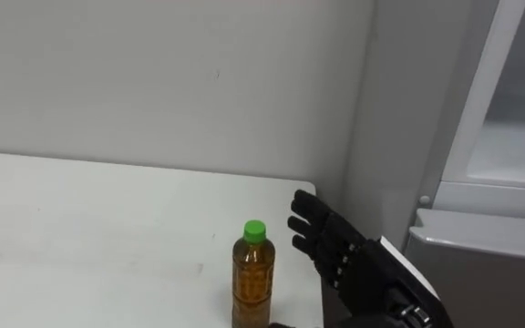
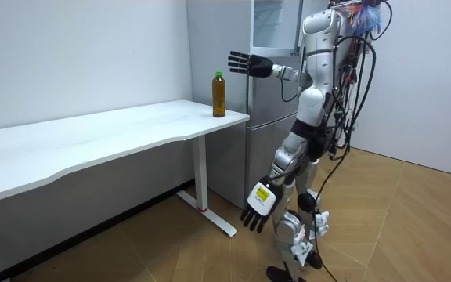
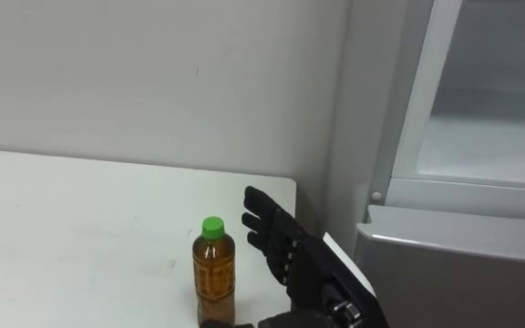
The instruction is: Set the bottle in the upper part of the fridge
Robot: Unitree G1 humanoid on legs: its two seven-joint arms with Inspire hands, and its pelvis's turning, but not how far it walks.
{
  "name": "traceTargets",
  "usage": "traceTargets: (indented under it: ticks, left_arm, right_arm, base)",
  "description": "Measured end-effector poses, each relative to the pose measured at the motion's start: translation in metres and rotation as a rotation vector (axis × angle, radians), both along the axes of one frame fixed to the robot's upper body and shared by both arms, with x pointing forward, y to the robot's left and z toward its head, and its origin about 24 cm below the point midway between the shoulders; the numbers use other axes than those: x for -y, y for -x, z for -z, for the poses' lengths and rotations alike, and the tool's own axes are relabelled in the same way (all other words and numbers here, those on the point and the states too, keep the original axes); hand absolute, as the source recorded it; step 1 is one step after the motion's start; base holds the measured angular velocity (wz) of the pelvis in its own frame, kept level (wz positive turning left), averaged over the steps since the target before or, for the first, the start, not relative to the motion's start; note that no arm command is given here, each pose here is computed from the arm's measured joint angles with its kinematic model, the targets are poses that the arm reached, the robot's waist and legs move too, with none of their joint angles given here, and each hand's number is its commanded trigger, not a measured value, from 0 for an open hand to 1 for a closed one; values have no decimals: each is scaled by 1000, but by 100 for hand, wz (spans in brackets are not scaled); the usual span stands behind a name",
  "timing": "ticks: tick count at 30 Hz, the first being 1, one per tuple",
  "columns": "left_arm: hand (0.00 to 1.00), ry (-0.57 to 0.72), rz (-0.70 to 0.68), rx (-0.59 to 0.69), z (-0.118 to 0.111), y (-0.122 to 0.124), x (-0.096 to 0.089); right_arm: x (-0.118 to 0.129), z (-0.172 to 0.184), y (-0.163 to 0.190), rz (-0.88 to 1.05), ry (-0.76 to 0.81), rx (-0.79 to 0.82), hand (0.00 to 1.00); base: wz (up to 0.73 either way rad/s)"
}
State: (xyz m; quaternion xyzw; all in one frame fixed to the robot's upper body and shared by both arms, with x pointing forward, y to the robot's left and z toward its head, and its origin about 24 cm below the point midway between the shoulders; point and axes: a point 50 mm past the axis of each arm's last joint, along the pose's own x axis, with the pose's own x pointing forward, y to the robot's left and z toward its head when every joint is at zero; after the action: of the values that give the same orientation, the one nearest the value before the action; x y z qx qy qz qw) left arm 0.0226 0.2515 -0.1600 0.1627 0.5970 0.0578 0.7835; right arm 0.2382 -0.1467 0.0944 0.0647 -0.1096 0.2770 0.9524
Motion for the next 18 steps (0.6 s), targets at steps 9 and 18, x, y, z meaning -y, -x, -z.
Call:
traceTargets:
  ticks: [9,18]
  left_arm:
    - [0,-4,48,-32,1,2,3]
    - [0,-10,61,-27,1,-4,2]
  right_arm:
    - [-6,-7,-7,44,-28,16,0]
    - [-9,-11,-13,139,-54,6,0]
  base:
    - [0]
    - [0]
